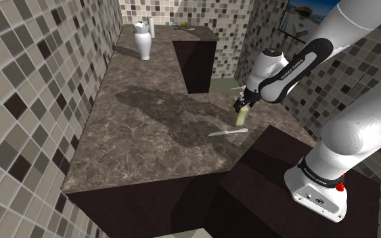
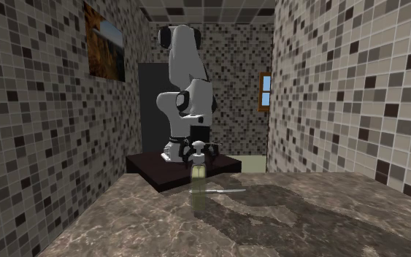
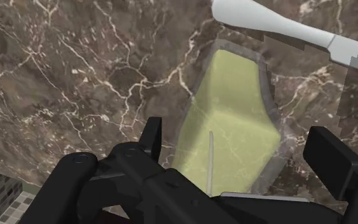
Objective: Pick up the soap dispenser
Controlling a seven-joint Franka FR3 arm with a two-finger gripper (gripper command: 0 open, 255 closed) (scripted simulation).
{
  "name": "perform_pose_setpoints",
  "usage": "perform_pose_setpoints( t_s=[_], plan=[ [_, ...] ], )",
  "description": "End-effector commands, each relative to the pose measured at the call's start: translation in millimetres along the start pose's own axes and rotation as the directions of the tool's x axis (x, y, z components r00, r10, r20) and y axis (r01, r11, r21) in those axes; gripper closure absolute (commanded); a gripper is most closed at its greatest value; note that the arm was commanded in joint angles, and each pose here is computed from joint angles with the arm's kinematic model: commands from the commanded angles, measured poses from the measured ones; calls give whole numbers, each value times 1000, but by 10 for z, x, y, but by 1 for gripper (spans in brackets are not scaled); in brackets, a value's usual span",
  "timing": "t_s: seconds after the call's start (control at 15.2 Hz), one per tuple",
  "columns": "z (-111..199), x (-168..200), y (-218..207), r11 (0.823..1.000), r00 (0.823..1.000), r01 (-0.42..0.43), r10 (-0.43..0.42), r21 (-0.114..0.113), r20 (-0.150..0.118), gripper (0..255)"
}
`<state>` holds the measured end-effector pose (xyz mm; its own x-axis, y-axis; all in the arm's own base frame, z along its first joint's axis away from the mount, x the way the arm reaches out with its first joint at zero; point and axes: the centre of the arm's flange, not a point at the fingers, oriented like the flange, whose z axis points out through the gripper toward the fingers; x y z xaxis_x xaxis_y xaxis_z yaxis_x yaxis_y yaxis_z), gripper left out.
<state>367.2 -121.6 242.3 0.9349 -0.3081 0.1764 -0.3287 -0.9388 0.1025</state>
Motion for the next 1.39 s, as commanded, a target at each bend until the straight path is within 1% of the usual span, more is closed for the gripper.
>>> perform_pose_setpoints(
  t_s=[0.0, 0.07, 0.13, 0.73, 1.32],
  plan=[
    [75, -4, -8, 1000, 1000, 0, 0, 1, -1, 0],
    [75, -4, -8, 1000, 1000, 0, 0, 1, -1, 0],
    [79, 1, -10, 1000, 1000, 0, 0, 1, -1, 255],
    [75, -4, -8, 1000, 1000, 0, 0, 1, -1, 255],
    [-390, 80, 41, 1000, 1000, 0, 0, 1, -1, 255]
  ],
)
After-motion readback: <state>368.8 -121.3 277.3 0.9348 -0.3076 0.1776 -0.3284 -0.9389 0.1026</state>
